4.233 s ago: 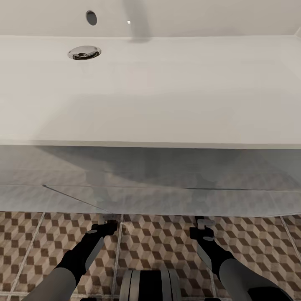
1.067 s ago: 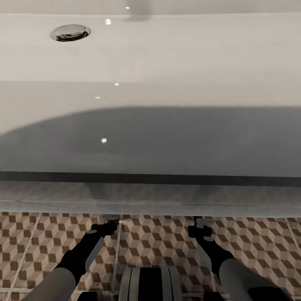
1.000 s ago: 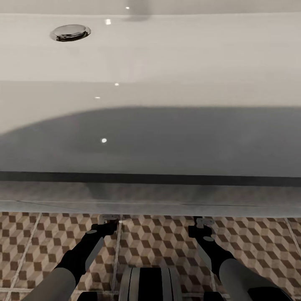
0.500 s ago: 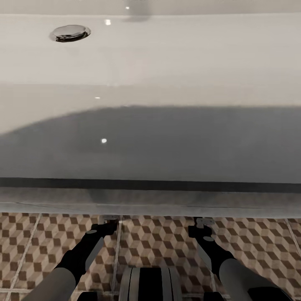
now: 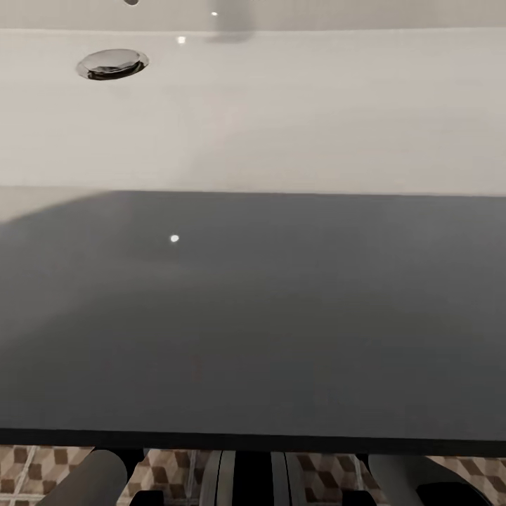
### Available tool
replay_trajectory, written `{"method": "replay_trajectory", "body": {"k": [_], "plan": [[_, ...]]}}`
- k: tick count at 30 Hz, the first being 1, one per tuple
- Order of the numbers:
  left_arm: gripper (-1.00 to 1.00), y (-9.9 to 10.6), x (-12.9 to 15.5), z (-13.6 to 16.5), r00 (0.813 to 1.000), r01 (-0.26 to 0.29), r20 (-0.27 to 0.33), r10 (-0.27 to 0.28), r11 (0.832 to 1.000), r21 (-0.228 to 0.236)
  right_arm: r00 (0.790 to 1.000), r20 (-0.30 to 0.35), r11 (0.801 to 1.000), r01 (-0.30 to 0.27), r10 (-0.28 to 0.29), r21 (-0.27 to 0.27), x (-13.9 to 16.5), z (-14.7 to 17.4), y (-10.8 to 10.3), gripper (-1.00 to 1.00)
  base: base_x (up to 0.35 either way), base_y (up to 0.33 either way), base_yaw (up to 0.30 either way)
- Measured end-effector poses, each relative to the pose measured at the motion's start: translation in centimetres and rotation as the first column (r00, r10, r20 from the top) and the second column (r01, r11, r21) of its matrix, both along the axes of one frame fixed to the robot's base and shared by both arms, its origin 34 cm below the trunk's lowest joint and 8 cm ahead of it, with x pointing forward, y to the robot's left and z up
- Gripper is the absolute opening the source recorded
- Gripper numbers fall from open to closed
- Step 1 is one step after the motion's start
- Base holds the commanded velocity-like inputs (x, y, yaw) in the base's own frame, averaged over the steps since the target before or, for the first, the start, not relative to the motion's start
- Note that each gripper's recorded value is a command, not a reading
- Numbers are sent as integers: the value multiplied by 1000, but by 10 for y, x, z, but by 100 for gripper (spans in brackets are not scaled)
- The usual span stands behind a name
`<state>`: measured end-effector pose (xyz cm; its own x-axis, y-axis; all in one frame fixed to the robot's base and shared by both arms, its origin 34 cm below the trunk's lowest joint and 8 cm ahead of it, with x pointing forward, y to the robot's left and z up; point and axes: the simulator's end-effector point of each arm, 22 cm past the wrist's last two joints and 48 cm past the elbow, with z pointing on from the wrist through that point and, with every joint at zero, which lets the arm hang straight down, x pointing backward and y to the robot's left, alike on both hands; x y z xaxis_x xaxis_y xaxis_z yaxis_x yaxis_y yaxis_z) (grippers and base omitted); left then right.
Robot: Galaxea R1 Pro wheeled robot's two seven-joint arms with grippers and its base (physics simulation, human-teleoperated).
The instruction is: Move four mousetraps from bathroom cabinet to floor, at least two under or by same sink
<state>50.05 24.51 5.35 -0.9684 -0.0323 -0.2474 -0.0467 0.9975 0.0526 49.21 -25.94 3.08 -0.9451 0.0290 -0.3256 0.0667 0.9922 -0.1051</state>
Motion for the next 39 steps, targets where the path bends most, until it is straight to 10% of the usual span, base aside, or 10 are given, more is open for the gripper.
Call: {"method": "replay_trajectory", "body": {"k": [39], "plan": [[-100, 0, -1, 0, 1000, -2, -1, 2, 1000, 0, 1000, 0, 1000, 0, 0, 0, 0, 0, 0, -100, 0, 0, 0]]}}
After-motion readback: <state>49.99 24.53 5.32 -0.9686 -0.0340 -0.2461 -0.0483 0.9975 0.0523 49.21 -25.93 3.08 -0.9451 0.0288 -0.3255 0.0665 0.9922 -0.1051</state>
